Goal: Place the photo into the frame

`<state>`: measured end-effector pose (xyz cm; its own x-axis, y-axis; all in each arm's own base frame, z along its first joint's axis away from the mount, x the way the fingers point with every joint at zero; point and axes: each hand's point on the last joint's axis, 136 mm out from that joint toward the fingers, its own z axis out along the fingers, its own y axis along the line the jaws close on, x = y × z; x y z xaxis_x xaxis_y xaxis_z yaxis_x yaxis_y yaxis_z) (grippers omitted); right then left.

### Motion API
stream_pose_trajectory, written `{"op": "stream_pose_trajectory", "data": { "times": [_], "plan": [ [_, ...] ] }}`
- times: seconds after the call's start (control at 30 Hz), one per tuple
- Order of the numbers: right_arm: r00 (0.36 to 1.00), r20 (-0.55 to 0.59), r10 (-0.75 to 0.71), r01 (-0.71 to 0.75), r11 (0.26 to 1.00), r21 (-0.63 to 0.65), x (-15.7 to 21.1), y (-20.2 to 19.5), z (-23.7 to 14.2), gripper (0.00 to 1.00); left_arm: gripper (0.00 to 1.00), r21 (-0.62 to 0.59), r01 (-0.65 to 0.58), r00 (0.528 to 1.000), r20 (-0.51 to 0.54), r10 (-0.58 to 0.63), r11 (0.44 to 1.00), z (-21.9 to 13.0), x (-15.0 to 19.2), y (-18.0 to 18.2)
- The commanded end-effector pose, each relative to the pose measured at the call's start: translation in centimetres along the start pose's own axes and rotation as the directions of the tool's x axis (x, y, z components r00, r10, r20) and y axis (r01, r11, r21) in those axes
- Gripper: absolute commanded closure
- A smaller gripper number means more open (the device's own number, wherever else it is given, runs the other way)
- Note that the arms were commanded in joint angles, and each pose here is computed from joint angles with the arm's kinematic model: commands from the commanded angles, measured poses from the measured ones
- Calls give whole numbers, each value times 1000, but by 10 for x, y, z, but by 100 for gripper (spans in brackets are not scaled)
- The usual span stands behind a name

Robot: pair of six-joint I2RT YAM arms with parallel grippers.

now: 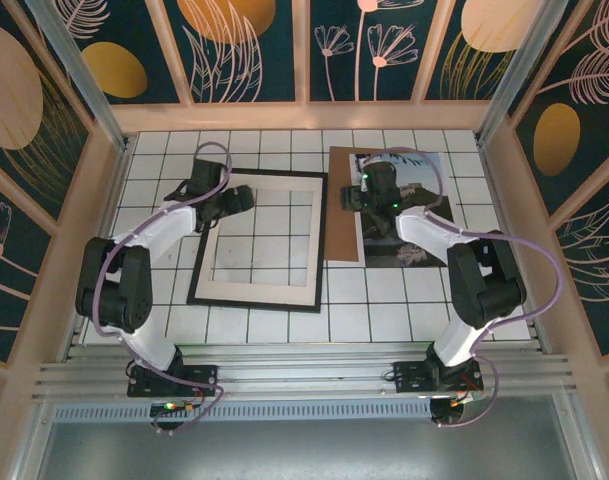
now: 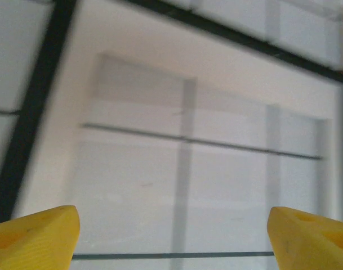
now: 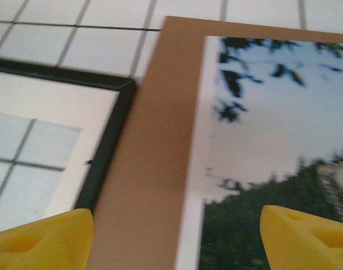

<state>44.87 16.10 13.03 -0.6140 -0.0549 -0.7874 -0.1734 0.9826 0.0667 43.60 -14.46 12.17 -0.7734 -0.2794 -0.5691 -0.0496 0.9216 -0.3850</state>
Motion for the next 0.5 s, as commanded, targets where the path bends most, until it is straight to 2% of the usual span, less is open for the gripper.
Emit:
{"op": "stream_pose_trajectory", "data": {
  "times": [0.0,0.1,0.23,0.37,0.47],
  "plan": [
    [990,-6,144,-143,986,90,-11,-64,4,19,14,255,-34,999,37,26,966,-5,-3,-111],
    [959,-11,285,-280,950,140,-10,-126,2,14,14,312,-103,994,10,105,944,13,22,-172],
    [919,9,394,-382,885,265,-1,-202,-7,10,14,328,-188,979,-17,205,926,39,53,-223],
    [876,36,481,-464,819,338,21,-251,-13,7,15,329,-254,960,-32,280,910,61,78,-253],
    [847,6,532,-501,795,342,40,-269,-7,5,16,336,-287,944,-57,324,897,79,97,-265]
  ]
}}
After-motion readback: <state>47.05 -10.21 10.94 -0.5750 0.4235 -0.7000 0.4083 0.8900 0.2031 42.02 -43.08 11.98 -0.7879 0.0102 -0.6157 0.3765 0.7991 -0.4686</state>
